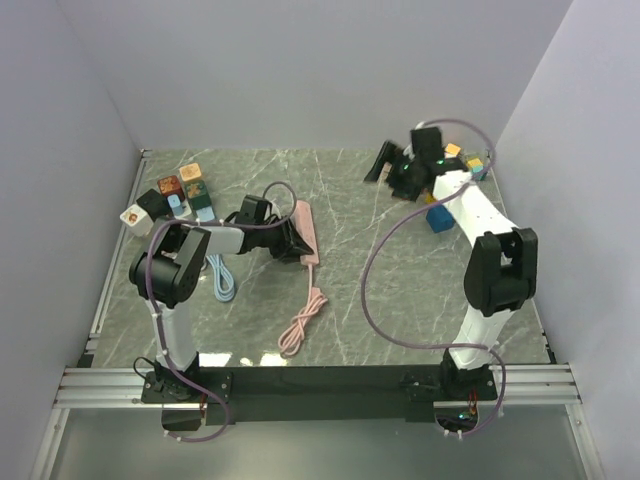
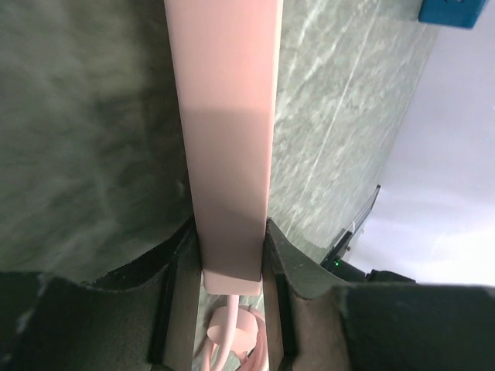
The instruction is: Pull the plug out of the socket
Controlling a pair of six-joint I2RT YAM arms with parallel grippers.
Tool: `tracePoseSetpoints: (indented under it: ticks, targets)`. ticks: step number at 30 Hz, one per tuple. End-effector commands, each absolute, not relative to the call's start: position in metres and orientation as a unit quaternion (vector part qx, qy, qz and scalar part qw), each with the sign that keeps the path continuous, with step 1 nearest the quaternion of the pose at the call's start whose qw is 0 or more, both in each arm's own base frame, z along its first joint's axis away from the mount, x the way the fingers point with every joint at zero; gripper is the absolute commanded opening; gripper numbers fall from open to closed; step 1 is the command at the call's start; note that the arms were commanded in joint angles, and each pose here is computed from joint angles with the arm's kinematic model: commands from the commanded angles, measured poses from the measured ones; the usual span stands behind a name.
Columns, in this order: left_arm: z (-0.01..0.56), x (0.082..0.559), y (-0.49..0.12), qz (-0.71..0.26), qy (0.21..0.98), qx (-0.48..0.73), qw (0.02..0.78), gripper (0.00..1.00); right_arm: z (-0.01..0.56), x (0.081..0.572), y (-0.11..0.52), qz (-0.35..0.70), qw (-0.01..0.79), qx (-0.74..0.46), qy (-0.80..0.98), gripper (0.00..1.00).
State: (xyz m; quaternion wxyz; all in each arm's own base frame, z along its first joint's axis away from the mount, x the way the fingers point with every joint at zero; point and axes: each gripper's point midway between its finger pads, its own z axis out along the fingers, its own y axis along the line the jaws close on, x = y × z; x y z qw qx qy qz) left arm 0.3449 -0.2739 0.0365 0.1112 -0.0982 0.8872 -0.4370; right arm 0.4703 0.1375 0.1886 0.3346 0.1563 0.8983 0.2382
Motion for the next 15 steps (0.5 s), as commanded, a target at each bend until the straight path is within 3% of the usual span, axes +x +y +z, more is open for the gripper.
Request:
tracePoseSetpoints:
  ticks: [1, 2, 4, 8, 15]
  targets:
    - [0.031, 0.321, -0.285, -0.442, 0.889, -0.087, 0.086, 0.18, 0.157, 0.438, 0.156, 0.216, 0.293, 0.109, 0.925, 1.0]
    - [0.031, 0.316, -0.287, -0.445, 0.888, -0.085, 0.08, 0.37, 0.153, 0.434, 0.161, 0.211, 0.289, 0.1, 0.928, 1.0]
    - [0.035, 0.307, -0.29, -0.439, 0.892, -0.079, 0.073, 0.53, 0.147, 0.427, 0.171, 0.21, 0.284, 0.083, 0.932, 1.0]
    - [0.049, 0.295, -0.283, -0.423, 0.897, -0.092, 0.085, 0.99, 0.134, 0.411, 0.206, 0.2, 0.26, 0.034, 0.944, 1.0]
    - [0.083, 0.284, -0.236, -0.326, 0.92, -0.159, 0.15, 0.99, 0.124, 0.399, 0.26, 0.187, 0.244, -0.028, 0.951, 1.0]
